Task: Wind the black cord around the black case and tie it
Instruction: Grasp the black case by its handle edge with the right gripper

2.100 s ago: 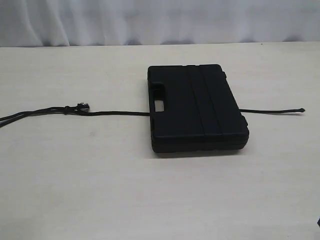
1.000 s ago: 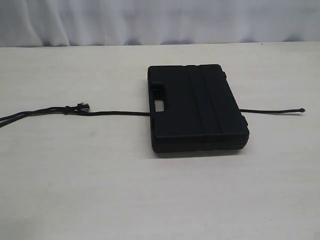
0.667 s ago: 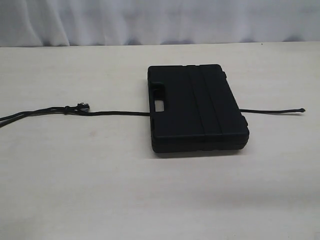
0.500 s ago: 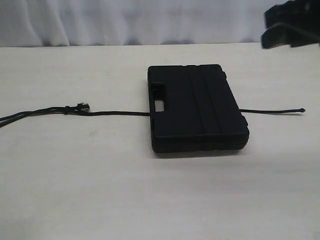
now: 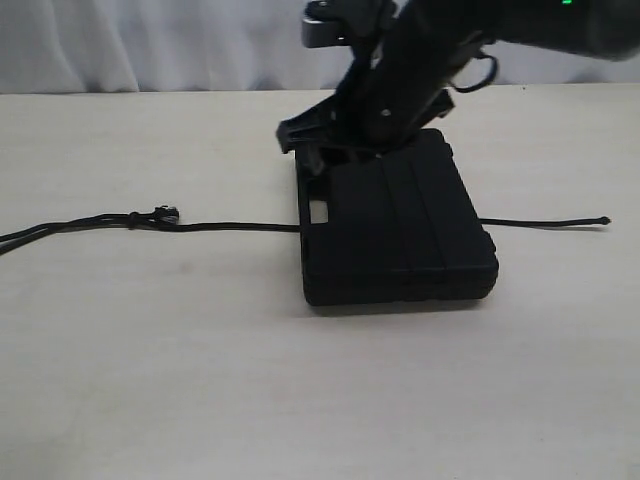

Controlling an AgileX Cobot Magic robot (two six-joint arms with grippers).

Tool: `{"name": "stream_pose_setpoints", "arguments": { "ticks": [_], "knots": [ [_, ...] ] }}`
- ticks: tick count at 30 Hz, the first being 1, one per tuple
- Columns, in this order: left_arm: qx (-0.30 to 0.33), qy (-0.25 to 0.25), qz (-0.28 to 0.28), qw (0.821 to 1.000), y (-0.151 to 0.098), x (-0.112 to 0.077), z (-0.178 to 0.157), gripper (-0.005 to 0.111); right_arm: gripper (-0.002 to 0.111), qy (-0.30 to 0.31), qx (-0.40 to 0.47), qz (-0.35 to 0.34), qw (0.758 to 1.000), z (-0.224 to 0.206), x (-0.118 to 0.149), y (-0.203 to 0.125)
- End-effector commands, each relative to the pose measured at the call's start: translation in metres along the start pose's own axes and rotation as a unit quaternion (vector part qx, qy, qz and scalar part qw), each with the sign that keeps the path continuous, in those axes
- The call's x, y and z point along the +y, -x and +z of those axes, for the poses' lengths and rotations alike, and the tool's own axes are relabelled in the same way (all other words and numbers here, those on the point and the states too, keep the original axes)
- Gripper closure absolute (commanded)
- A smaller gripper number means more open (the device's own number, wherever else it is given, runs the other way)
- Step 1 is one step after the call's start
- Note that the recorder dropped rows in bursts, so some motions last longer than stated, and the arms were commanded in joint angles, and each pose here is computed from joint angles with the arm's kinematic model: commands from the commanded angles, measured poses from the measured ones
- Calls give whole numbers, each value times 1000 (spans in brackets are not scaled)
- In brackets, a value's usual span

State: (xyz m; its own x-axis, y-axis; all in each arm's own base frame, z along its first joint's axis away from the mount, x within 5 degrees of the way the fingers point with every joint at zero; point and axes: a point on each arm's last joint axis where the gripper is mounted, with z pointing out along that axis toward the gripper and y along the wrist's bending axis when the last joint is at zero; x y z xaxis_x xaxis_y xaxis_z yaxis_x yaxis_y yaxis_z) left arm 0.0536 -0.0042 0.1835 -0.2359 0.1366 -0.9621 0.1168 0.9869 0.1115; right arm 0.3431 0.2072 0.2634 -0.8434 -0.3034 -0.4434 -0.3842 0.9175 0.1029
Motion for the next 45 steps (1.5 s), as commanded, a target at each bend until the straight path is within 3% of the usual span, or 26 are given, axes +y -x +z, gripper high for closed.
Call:
{"name": "stream_pose_setpoints", "arguments": {
  "ticks": [1, 12, 19, 41, 45],
  "knots": [
    [-5, -1, -4, 1000, 0, 0, 0, 107, 55, 1, 2, -1, 1000, 28, 26, 21],
    [-5, -1, -4, 1000, 0, 0, 0, 107, 55, -24, 42, -18, 999, 105, 34, 28],
    [-5, -1, -4, 1000, 0, 0, 0, 107, 55, -97, 15, -12, 995, 117, 20, 31],
    [-5, -1, -4, 1000, 0, 0, 0, 107, 56, -89, 46, -5, 995, 168, 19, 13],
    [-5, -1, -4, 1000, 0, 0, 0, 107, 66, -91, 50, -5, 995, 171, 19, 11]
  ]
}}
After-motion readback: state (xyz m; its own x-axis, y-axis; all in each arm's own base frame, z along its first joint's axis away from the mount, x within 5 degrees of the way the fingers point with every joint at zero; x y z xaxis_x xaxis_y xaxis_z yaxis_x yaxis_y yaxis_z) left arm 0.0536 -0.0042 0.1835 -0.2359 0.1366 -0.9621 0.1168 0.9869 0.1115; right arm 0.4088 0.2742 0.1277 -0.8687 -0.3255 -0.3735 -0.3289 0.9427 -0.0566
